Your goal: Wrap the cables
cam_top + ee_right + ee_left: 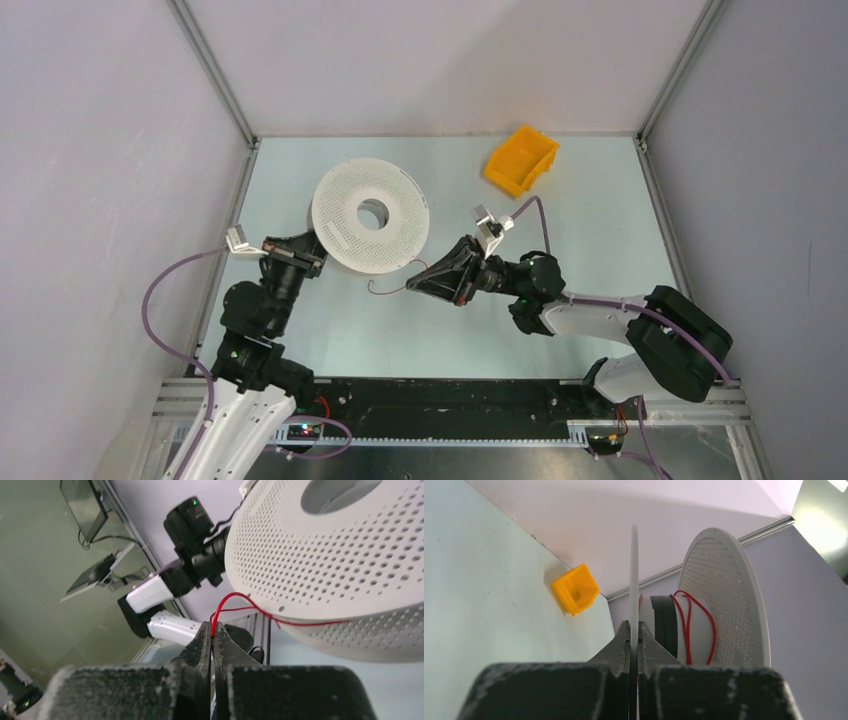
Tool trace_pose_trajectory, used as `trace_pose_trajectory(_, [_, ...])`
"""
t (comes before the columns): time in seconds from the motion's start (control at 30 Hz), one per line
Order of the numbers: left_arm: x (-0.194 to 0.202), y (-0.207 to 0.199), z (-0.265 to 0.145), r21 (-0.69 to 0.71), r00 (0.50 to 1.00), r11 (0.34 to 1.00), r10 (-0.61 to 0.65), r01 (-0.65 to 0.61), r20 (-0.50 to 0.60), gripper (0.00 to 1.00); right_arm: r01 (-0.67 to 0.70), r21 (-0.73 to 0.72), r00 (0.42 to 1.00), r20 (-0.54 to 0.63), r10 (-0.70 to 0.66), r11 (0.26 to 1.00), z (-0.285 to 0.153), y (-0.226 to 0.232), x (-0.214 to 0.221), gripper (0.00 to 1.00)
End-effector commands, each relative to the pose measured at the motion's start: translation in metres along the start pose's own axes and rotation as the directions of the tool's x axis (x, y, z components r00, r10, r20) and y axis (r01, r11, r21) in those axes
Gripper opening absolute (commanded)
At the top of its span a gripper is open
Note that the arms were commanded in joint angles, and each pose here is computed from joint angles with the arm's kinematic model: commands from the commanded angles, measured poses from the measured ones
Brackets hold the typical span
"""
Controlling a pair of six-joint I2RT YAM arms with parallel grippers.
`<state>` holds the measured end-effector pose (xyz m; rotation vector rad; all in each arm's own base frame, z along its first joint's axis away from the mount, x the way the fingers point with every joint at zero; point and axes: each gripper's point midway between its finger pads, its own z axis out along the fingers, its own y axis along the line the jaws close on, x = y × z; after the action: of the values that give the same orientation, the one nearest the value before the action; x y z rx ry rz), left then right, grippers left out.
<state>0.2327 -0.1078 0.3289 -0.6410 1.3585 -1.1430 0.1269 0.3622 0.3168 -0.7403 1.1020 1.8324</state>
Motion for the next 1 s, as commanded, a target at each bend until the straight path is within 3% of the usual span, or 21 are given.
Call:
trace_pose_trajectory(0.0, [-0.016, -0.036, -0.002, 0.146, 0.988, 0.979, -0.149, 0.141, 0.046, 0.00, 0.031, 0.019, 0.985, 0.170, -0.034, 0.999, 0.019, -0.001, -0.037, 0.00])
trace_pose_trajectory(0.33, [-0.019, -0.032, -0.003, 0.146, 0.978, 0.971, -0.201, 0.190, 0.064, 0.00, 0.061, -0.022, 0.973, 0.226, -0.055, 0.998, 0.037, 0.019, -0.049, 0.00])
trace_pose_trajectory(0.7, [-0.022, -0.030, -0.003, 0.141, 0.946, 0.942, -0.317, 0.305, 0.074, 0.00, 0.245, -0.006, 0.937, 0.260, -0.235, 0.970, 0.044, 0.035, -0.051, 0.00])
trace_pose_trajectory(0.97, [-0.018, -0.034, -0.002, 0.141, 0.926, 0.919, -0.377, 0.369, 0.033, 0.00, 0.335, 0.071, 0.906, 0.248, -0.342, 0.940, 0.046, 0.017, -0.043, 0.00])
